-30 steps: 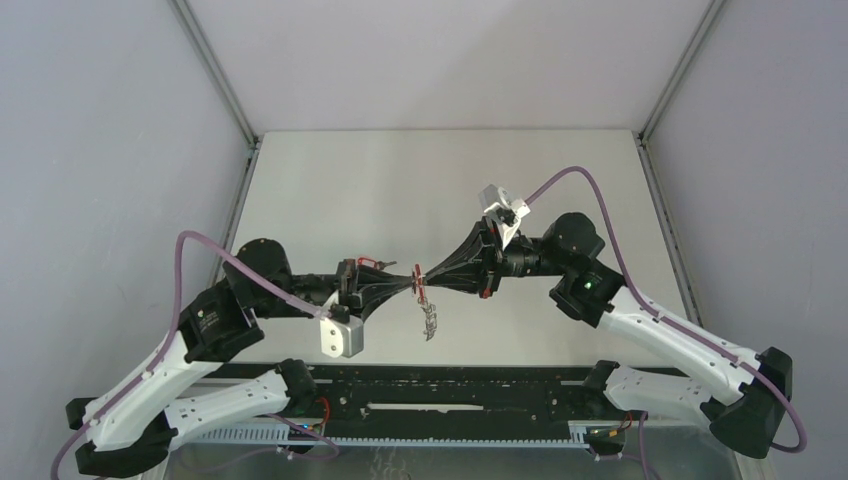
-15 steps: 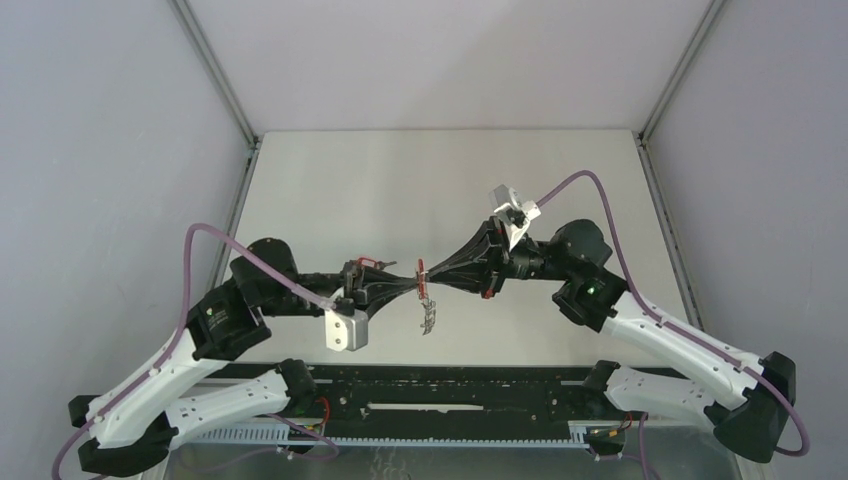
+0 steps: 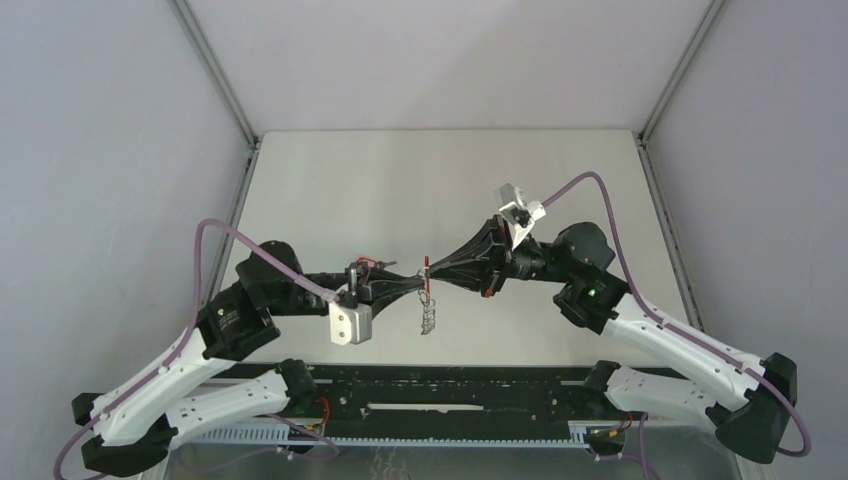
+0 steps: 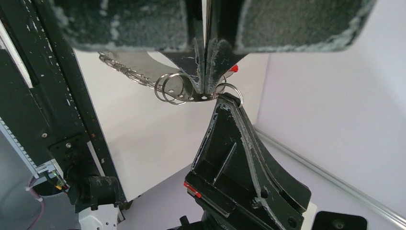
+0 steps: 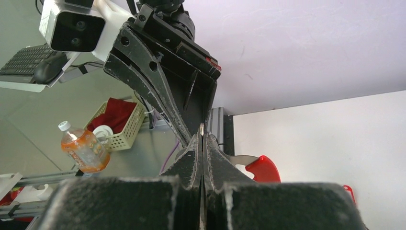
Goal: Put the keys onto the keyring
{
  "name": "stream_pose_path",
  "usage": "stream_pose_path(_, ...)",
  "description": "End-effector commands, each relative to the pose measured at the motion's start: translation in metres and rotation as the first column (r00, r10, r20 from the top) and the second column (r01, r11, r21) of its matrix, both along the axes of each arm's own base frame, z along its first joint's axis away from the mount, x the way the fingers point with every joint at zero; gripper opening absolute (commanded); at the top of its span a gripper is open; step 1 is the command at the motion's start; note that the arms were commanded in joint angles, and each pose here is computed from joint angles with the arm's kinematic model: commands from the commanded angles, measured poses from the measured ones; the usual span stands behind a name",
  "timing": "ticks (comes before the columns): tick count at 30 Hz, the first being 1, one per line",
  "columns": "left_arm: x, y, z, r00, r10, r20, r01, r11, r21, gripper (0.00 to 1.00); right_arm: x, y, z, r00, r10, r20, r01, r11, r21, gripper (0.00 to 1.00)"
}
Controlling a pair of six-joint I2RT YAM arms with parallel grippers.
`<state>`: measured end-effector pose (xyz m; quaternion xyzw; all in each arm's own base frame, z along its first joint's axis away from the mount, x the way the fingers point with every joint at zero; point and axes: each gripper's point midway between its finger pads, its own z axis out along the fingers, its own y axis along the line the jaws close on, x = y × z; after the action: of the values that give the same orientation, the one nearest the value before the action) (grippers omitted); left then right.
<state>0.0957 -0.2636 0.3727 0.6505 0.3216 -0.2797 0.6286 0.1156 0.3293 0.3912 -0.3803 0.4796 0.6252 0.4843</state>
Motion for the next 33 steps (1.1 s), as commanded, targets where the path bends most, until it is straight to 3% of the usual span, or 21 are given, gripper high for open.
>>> stream_pose_path(1,-0.004,-0.002,0.016,1.0,-0.008,0.011,0.009,0.996,-0.086,0.0,0.005,-0.003,0.01,0.998,-0.054,0.033,0.053,0.998,0.034,0.0)
stream_pose_path(13,-0.004,0.003,0.034,0.999,0.02,-0.037,-0.026,0.985,-0.169,0.0,0.006,-0.004,0.005,0.997,-0.069,0.036,0.068,0.997,0.024,0.0)
stream_pose_path(20,-0.014,0.004,0.017,0.997,-0.026,-0.075,0.018,0.994,-0.107,0.29,0.005,-0.007,0.011,0.997,-0.07,0.044,0.068,0.997,0.042,0.0)
stream_pose_path(25,-0.005,0.01,0.021,0.995,0.038,-0.088,-0.048,0.992,-0.119,0.33,-0.001,-0.013,0.015,0.997,-0.049,0.063,0.044,0.996,0.073,0.0)
stream_pose_path(30,0.009,0.013,0.031,0.965,0.112,-0.237,-0.153,0.975,-0.16,0.27,-0.006,-0.017,0.019,0.996,-0.027,0.085,0.018,0.995,0.1,0.0)
stream_pose_path(33,0.006,0.009,0.032,0.91,0.069,-0.409,-0.147,0.976,-0.163,0.23,-0.01,-0.018,0.021,0.995,-0.015,0.103,0.003,0.993,0.116,0.0)
